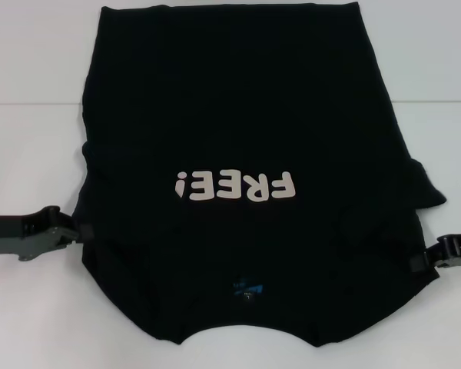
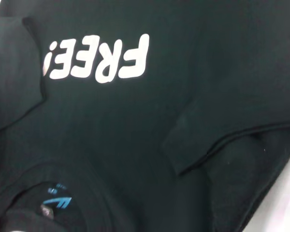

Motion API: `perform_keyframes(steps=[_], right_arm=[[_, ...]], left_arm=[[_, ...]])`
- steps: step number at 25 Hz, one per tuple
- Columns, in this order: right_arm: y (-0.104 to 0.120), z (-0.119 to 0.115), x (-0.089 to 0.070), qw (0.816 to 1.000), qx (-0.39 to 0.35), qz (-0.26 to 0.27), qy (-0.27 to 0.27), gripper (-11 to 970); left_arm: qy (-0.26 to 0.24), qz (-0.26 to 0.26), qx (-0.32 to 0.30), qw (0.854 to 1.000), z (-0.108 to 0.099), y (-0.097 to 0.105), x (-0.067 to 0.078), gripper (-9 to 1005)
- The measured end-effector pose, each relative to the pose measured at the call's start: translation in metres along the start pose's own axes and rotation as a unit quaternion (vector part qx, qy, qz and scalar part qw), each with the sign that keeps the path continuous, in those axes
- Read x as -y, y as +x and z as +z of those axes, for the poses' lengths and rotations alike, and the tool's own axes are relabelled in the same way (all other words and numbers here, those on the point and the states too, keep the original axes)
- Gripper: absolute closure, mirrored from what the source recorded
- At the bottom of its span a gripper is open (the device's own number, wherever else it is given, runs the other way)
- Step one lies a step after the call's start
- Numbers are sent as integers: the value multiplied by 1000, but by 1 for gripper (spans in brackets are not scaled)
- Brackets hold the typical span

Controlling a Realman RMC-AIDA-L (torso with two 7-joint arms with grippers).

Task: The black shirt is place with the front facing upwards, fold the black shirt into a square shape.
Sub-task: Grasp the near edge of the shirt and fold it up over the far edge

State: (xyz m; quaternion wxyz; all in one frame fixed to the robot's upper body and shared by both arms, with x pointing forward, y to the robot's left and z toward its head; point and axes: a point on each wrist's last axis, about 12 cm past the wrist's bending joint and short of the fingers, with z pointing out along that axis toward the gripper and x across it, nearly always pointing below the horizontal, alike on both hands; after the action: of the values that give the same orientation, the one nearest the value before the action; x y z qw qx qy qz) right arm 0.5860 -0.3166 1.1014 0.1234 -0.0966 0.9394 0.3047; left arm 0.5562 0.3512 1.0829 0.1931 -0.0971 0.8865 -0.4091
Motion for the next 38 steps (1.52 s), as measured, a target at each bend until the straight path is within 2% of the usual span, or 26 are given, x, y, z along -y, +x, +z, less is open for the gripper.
perform_keyframes(steps=[10, 21, 25, 31, 38], right_arm=[[19, -25, 8, 999, -27, 14, -20, 914], [61, -31, 20, 995, -77, 43, -40, 915], [64, -35, 23, 996, -63, 49, -48, 915], [42, -29, 10, 997, -19, 27, -76, 915], [-2, -25, 0, 995, 73, 25, -67, 915]], left_arm=[[36, 15, -70, 997, -23, 16, 2, 891], [58, 11, -137, 989, -42, 48, -4, 884], [67, 12, -135, 988, -45, 51, -5, 881], [67, 13, -124, 990, -22, 31, 8, 877], [38, 2, -42, 998, 14, -17, 35, 873]])
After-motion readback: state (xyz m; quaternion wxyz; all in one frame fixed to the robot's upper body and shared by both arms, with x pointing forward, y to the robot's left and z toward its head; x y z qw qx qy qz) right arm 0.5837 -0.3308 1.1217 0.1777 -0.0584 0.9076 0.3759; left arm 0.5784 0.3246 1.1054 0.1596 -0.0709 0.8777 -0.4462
